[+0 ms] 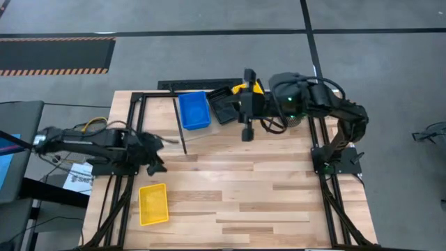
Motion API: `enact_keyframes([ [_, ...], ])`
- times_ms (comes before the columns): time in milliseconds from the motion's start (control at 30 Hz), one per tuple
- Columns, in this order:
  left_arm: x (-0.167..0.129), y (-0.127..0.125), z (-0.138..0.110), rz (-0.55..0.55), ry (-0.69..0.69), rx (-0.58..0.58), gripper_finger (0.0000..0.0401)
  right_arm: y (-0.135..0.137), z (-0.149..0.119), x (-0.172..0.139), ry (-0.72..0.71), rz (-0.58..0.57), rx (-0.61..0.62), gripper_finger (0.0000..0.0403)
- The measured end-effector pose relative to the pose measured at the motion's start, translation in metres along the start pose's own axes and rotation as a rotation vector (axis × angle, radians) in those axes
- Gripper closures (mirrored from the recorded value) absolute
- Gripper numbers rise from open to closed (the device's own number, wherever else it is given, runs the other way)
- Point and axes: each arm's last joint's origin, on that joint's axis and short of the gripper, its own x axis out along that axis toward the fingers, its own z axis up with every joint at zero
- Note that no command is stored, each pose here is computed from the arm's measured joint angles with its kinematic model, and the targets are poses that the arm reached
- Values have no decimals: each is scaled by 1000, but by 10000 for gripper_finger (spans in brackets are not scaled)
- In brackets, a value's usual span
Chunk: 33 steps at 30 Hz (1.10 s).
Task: Stack baskets on shelf by color
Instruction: Stack the yellow bin on the yellow bins on the shelf
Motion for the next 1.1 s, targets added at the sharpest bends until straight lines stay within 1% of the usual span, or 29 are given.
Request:
enact_keyframes([
  [133, 19, -14, -10, 44, 168, 31, 136, 4, -4, -1, 50, 10, -6, 282],
  [167, 22, -20, -12, 57, 192, 41, 136, 5, -5, 0, 65, 14, 0, 282],
  [300, 29, -39, -22, 138, 257, 91, 136, 7, -13, 9, 125, 25, 12, 282],
  [500, 32, -63, -39, 228, 325, 141, 136, 15, -31, 30, 247, 59, -16, 282],
  [667, 38, -63, -57, 339, 395, 158, 136, 21, -41, 46, 311, 77, -31, 282],
  [733, 43, -60, -63, 378, 407, 164, 136, 23, -42, 51, 310, 77, -31, 282],
  [800, 48, -58, -66, 410, 419, 165, 136, 26, -49, 55, 359, 96, -45, 282],
  [867, 54, -58, -68, 437, 428, 165, 136, 28, -48, 59, 343, 90, -41, 282],
  [933, 61, -60, -68, 429, 420, 163, 136, 30, -51, 58, 372, 104, -47, 282],
  [1000, 70, -65, -65, 381, 383, 180, 136, 31, -49, 58, 362, 102, -36, 282],
  [1100, 89, -72, -55, 321, 275, 232, 136, 32, -49, 57, 365, 102, -14, 282],
])
